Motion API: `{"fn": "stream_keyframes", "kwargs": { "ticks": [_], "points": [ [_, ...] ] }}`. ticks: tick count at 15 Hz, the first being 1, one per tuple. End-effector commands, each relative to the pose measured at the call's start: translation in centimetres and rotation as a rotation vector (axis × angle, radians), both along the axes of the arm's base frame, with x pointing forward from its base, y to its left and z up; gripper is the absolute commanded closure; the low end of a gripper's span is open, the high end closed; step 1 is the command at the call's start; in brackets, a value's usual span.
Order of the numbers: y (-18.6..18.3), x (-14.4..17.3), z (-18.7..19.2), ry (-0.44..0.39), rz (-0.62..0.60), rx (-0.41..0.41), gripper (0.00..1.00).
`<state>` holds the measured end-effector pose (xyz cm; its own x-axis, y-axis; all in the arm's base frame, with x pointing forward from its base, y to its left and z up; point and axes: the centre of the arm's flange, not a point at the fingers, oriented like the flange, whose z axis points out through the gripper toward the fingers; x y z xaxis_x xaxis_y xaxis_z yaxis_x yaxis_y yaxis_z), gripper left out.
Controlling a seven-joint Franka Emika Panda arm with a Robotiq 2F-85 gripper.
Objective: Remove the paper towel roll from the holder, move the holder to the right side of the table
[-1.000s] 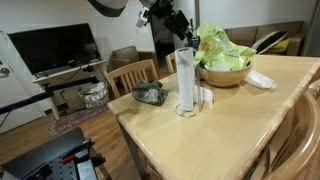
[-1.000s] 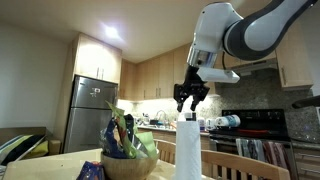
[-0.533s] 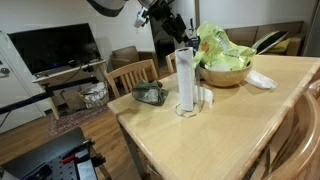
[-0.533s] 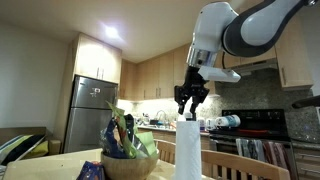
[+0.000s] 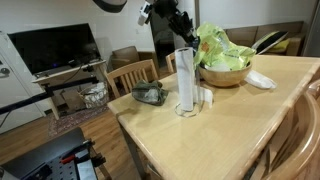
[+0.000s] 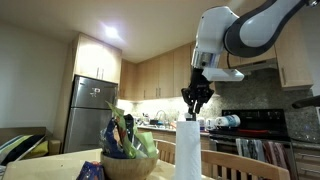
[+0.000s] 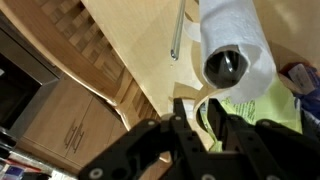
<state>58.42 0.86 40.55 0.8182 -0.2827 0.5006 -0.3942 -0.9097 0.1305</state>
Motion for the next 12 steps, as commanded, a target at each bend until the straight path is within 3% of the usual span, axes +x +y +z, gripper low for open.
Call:
{"fn": "stream_keyframes", "kwargs": {
  "ticks": [1, 2, 4, 8, 12],
  "points": [
    [0.01, 0.0, -0.08, 0.001, 0.0, 0.0, 0.66],
    [0.02, 0.01, -0.15, -0.001, -0.001, -0.008, 0.4],
    [0.05, -0.05, -0.11, -0.006, -0.002, -0.002, 0.34],
    [-0.15, -0.17, -0.07, 0.005, -0.008, -0.001, 0.04],
    [-0.73, -0.5, -0.54, 0.027, -0.022, 0.0, 0.0]
  ]
}}
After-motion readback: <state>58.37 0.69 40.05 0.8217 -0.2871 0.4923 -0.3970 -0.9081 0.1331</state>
